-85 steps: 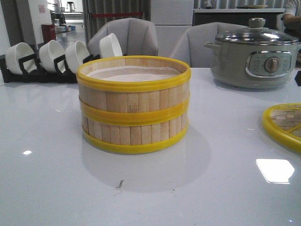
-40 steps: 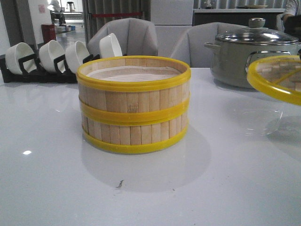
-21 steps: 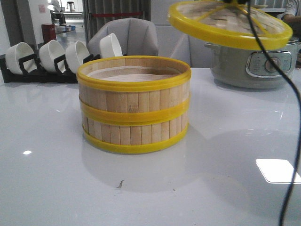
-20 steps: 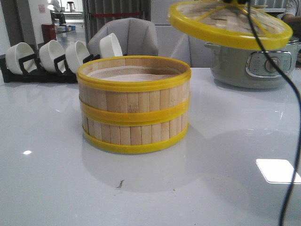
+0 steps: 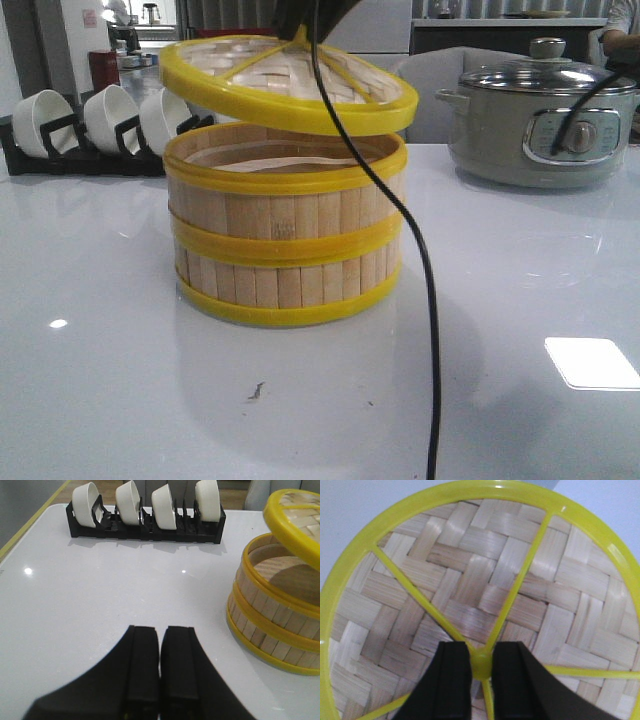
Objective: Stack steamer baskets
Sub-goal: 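Carry the lid over the stacked baskets and lower it on top, then open the right gripper and raise it off the lid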
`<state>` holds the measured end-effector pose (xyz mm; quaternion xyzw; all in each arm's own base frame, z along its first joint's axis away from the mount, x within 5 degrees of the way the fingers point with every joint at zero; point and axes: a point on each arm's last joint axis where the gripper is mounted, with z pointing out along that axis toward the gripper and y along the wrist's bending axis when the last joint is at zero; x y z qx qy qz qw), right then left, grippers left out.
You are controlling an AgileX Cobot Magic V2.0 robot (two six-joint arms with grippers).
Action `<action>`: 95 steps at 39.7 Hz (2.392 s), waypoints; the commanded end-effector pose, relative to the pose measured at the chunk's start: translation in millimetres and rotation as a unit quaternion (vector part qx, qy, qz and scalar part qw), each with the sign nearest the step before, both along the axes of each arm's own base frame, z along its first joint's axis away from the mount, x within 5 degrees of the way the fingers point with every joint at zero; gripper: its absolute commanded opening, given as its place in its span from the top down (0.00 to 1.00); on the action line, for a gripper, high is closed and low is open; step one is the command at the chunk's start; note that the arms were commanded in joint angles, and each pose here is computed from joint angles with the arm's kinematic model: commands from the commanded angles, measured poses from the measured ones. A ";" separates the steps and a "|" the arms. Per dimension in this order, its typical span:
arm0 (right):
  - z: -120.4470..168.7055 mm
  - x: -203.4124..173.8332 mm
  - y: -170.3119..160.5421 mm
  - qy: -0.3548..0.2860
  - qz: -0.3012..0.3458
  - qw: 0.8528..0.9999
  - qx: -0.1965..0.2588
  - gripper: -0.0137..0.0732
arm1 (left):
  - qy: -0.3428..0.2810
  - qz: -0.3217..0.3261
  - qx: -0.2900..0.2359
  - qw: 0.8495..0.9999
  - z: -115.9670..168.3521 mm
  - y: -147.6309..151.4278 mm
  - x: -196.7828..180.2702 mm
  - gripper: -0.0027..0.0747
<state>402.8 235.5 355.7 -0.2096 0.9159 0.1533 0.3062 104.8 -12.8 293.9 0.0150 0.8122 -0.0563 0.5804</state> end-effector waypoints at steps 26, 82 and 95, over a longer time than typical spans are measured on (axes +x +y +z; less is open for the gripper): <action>20.5 5.4 3.0 -0.044 0.000 0.999 0.025 0.80 | -0.054 -0.006 -0.015 0.998 16.8 -1.8 1.6 0.85; 10.0 7.6 10.1 -0.018 0.009 0.999 0.036 0.80 | -0.054 -0.006 -0.015 0.998 16.8 -1.8 1.6 0.85; 11.1 6.5 11.5 -0.014 0.012 0.999 0.047 0.80 | -0.054 -0.006 -0.015 0.998 16.8 -1.8 1.6 0.85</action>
